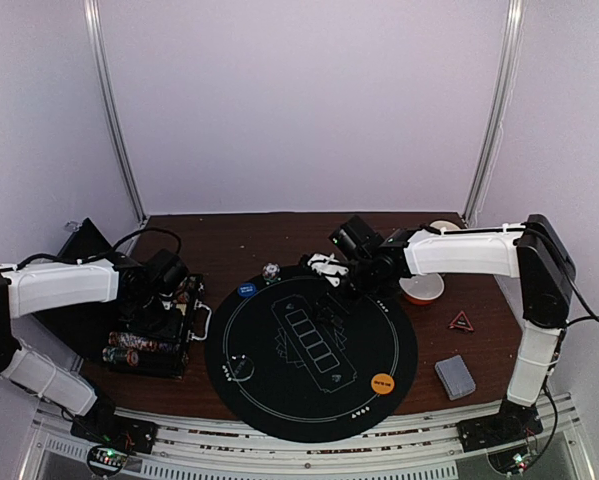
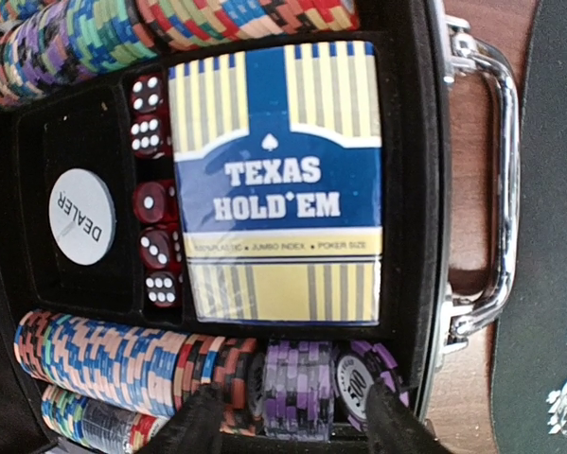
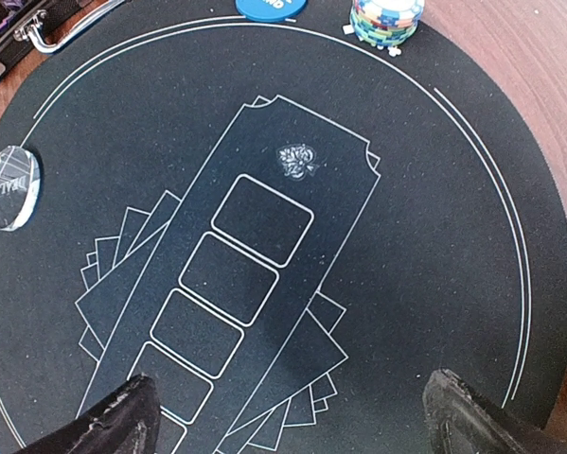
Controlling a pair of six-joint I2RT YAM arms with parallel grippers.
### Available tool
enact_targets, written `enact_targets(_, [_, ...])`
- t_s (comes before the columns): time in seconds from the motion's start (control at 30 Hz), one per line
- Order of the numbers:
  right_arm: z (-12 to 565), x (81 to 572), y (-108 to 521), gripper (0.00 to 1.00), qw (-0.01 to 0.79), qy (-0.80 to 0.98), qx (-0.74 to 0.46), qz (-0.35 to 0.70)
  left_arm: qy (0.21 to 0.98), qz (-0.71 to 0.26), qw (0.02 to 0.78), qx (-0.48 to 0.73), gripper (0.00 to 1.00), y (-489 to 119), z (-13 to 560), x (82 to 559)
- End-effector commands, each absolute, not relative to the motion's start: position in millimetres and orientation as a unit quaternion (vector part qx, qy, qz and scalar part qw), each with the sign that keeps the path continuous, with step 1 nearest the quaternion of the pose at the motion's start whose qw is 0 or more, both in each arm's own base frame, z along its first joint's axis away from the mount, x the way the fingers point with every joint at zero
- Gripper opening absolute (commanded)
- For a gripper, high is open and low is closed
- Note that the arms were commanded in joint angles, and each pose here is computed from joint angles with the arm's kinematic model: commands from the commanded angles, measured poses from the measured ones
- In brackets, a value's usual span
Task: Distribute texas hold em gaming equipment
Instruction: Pick up the pile of poker chips from the chip case.
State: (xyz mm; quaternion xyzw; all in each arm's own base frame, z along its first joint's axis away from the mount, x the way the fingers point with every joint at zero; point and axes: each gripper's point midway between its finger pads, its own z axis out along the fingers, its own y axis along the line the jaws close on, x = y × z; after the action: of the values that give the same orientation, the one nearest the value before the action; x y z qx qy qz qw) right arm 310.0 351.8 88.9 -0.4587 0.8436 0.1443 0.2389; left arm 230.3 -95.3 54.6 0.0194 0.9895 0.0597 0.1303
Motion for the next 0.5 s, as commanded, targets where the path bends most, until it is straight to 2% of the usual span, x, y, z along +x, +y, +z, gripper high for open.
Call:
enact_targets(0.0, [88.5,306.1,354.0,1.00,0.227,0.844,-0.462,0.147,0.991,0.049,0.121,0.012,0.49,-98.7,59.3,222.8])
enact_targets(0.37, [88.0,306.3,355.5,1.00,0.222,0.846,-0.462,0.150,0.988,0.047,0.145,0.019,0.49,-100.8,73.7,229.2])
enact_targets(0.47, [89.1,306.4,356.6,1.00,0.222,0.845,-0.462,0.151,0.990,0.040,0.131,0.012,0.44,-101.2,65.4,222.3])
